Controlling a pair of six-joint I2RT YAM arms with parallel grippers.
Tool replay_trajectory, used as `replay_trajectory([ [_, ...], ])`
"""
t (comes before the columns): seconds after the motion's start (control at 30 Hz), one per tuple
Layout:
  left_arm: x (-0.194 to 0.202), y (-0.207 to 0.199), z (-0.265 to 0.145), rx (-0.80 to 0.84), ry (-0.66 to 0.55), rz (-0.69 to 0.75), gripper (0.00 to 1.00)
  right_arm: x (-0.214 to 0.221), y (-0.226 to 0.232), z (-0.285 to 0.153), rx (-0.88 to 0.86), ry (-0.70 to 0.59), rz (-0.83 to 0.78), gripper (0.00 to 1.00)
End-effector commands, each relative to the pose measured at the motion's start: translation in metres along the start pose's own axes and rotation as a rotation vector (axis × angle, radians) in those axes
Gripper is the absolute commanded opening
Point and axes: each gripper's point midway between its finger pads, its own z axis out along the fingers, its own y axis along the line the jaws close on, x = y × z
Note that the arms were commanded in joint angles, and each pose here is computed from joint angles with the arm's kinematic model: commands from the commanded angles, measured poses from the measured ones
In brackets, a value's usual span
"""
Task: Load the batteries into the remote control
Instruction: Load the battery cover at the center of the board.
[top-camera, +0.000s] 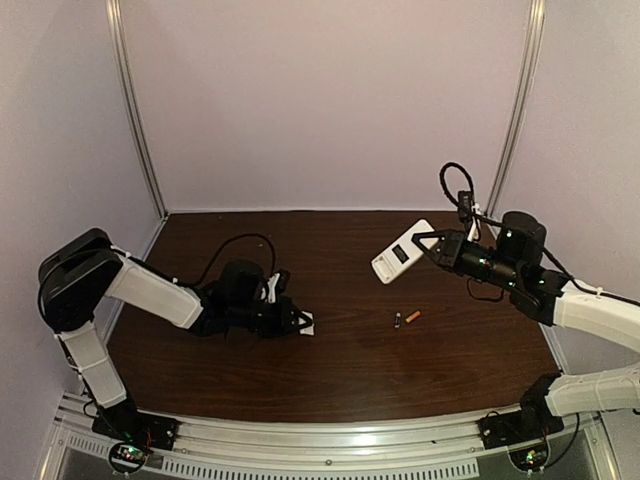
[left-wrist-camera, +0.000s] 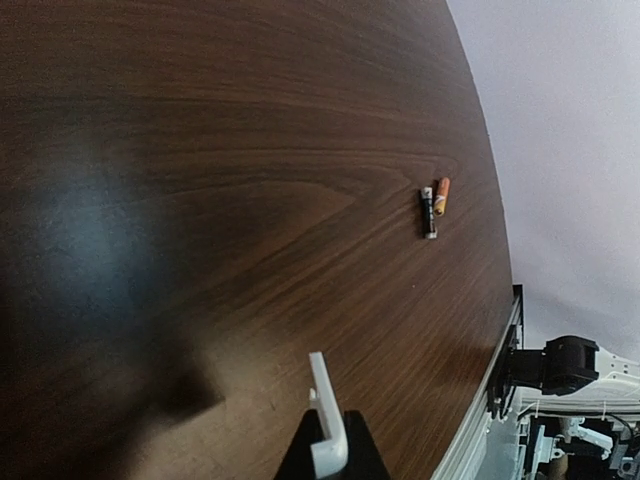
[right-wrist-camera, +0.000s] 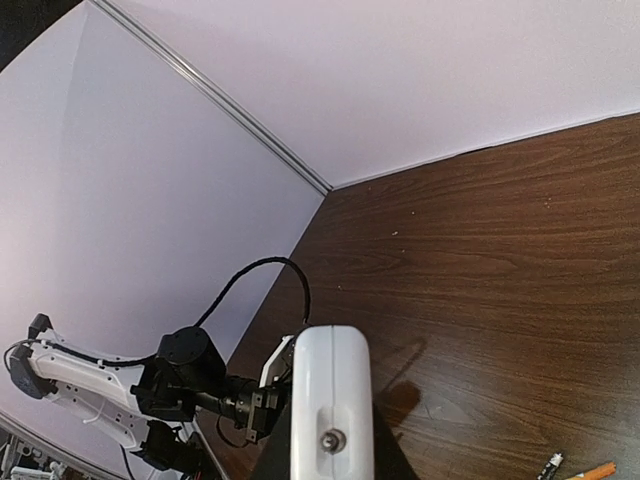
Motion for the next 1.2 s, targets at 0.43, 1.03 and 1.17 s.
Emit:
replay_trajectory([
  [0.43, -0.001, 0.038, 0.006, -0.133, 0.038, -0.033, 0.3, -0.005, -0.012, -0.016, 0.0, -0.008, 0.01, 0.0],
  [1.03, -0.036, 0.065, -0.038, -0.434, -0.086, 0.056, 0.52, -0.01, -0.017, -0.029, -0.006, -0.01, 0.018, 0.0],
  [1.17, -0.056, 0.037, -0.039, -0.407, -0.097, 0.198, 0.52, -0.008, -0.021, -0.033, -0.006, 0.002, 0.021, 0.0],
])
